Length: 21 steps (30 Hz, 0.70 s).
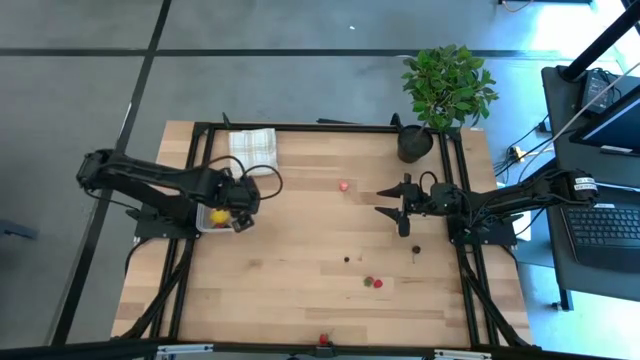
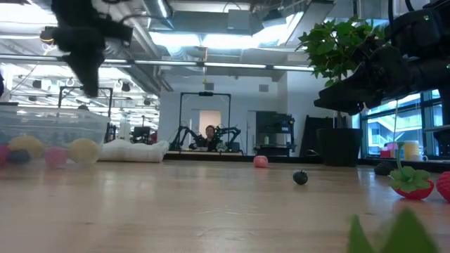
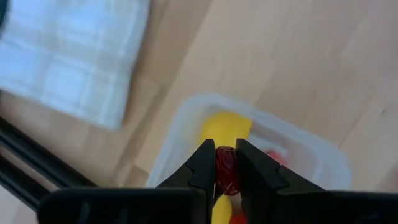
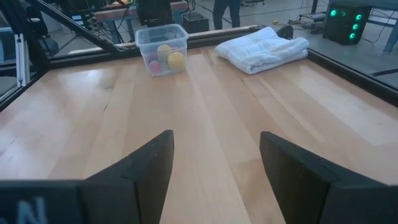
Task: Pick and placing Produce into tupperware
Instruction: Put the left red cherry into the transparent bin
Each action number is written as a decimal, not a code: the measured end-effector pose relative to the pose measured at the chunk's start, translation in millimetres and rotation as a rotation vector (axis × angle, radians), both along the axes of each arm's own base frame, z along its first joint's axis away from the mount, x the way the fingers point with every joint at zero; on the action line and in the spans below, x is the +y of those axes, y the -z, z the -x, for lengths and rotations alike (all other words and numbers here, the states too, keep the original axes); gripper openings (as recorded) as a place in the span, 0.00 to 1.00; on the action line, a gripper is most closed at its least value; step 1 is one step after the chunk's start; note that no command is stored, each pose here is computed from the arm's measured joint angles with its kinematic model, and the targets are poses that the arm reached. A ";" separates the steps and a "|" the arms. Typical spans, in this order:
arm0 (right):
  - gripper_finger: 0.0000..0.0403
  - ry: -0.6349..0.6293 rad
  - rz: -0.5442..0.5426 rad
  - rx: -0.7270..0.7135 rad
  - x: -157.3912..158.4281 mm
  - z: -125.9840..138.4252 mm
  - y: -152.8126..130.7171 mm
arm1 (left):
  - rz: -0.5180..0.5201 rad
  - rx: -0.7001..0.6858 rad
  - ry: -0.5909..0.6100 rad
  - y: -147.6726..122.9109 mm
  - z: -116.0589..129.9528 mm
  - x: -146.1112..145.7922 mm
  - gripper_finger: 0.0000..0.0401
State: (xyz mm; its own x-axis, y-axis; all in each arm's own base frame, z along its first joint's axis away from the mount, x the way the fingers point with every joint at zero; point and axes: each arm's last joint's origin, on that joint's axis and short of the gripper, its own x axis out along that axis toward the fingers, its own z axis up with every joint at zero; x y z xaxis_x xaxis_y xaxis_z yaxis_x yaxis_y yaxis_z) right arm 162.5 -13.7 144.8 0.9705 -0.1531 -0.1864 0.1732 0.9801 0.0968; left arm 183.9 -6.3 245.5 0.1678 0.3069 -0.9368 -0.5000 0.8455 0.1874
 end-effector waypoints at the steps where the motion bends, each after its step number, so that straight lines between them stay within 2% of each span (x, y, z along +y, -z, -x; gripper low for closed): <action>1: 0.60 0.000 0.000 0.004 0.0 0.1 0.4 | 0.011 0.016 -0.006 4.5 1.5 1.0 0.11; 7: 0.60 0.000 0.000 0.007 0.0 0.1 0.7 | 0.120 0.118 -0.053 32.3 13.9 3.8 0.15; 11: 0.60 0.000 -0.001 0.007 0.0 0.1 0.7 | 0.172 0.129 -0.068 51.3 18.4 4.7 0.13; 16: 0.60 0.000 0.000 0.007 0.0 0.1 0.6 | 0.195 0.117 -0.070 67.3 21.2 5.0 0.11; 21: 0.60 0.000 0.000 0.006 0.0 0.1 0.6 | 0.209 0.123 -0.069 74.0 23.9 4.6 0.15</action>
